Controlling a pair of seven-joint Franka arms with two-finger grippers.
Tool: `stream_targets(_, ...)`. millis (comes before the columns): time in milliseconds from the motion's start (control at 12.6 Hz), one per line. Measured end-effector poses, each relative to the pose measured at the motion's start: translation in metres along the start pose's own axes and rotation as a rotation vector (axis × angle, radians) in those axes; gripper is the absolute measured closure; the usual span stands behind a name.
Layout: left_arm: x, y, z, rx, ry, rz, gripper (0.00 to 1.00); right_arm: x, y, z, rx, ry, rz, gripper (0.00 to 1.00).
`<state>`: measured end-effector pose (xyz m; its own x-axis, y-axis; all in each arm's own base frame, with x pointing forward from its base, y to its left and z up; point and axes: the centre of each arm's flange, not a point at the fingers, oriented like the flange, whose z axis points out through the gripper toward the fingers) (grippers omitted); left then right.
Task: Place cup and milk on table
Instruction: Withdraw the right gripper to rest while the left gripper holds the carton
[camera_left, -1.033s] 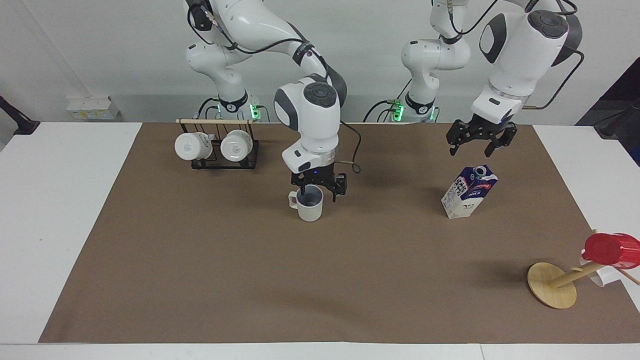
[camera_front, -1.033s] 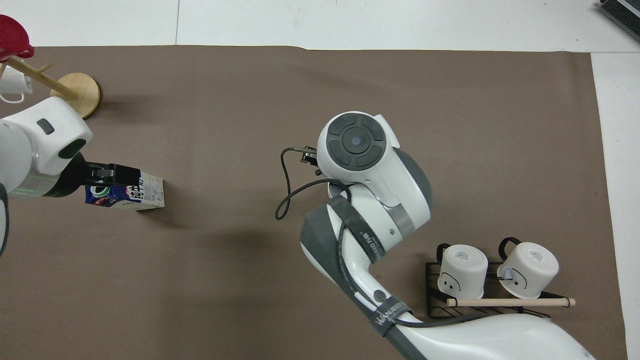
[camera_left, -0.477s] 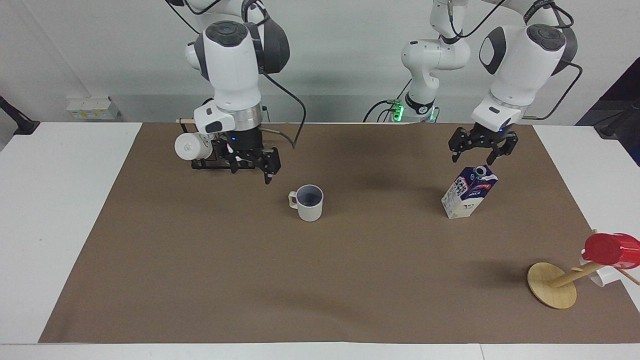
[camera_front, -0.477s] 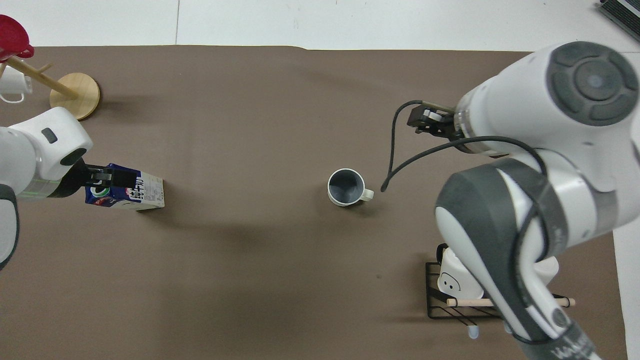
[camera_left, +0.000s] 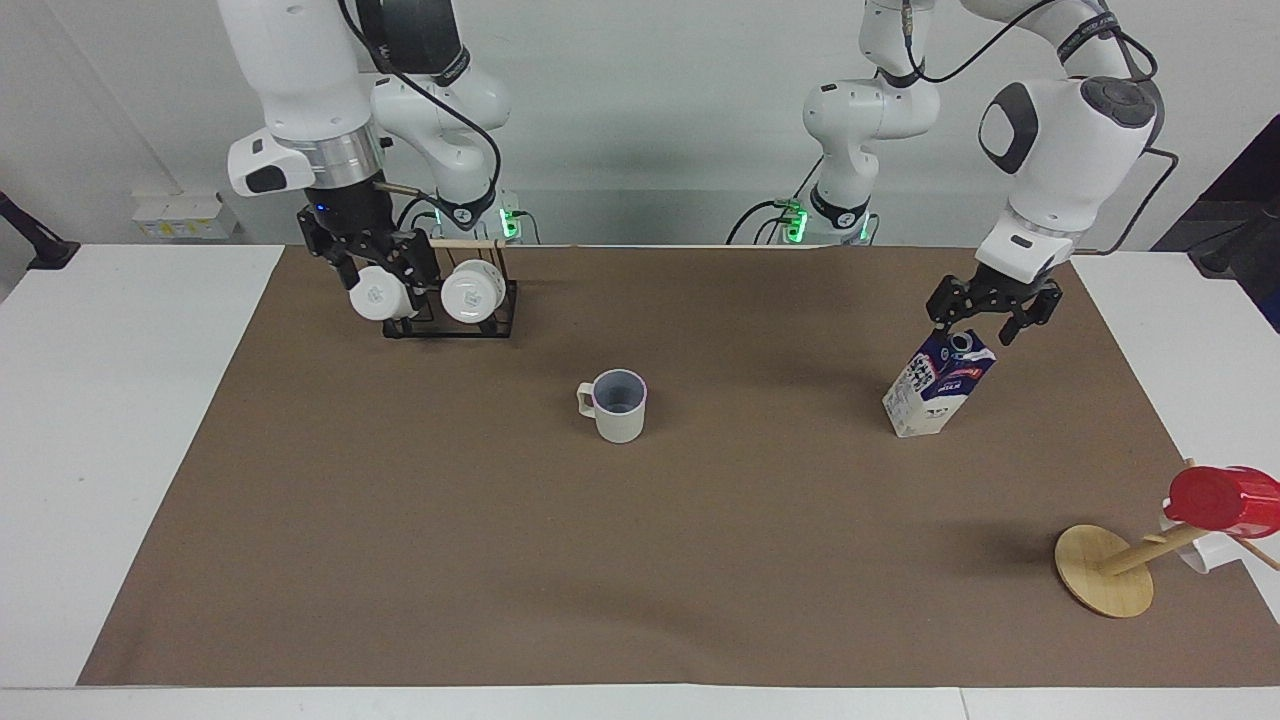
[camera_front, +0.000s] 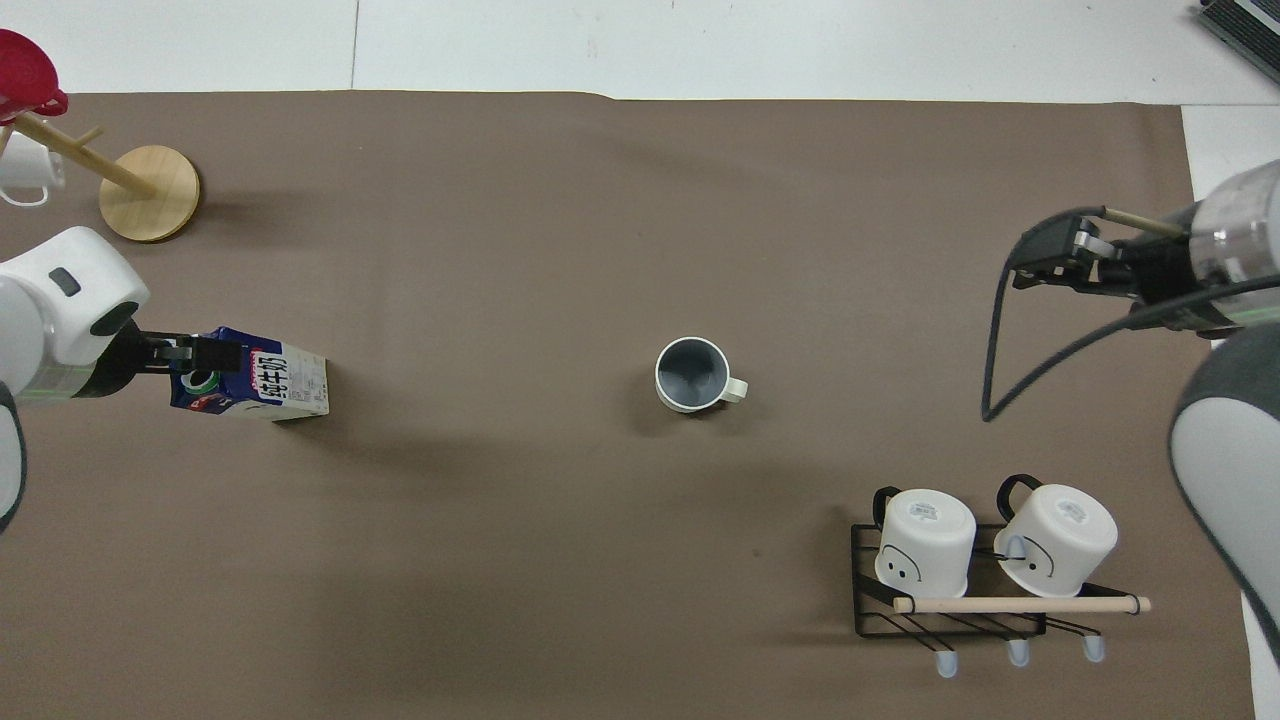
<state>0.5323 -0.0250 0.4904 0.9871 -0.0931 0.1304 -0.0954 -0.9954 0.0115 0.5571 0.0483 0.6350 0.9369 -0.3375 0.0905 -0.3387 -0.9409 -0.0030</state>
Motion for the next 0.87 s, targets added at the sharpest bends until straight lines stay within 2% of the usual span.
stream_targets(159, -0.002, 0.000, 0.011, 0.000, 0.004, 0.000, 0.00, -0.013, 0.011, -0.012, -0.020, -0.041, -0.038, 0.00)
stream_targets(477, -0.003, 0.000, 0.027, 0.001, 0.014, 0.000, 0.00, -0.018, 0.016, -0.018, -0.026, -0.057, -0.064, 0.00)
stream_targets(556, -0.004, 0.000, 0.029, 0.001, 0.011, 0.000, 0.08, -0.018, 0.016, -0.022, -0.026, -0.057, -0.063, 0.00)
stream_targets(794, -0.004, 0.000, 0.029, 0.001, 0.010, 0.001, 0.50, -0.015, 0.018, -0.031, -0.022, -0.048, -0.059, 0.00)
stream_targets(874, -0.004, 0.001, 0.029, 0.001, 0.010, 0.002, 0.54, -0.015, 0.017, -0.030, -0.022, -0.048, -0.069, 0.00)
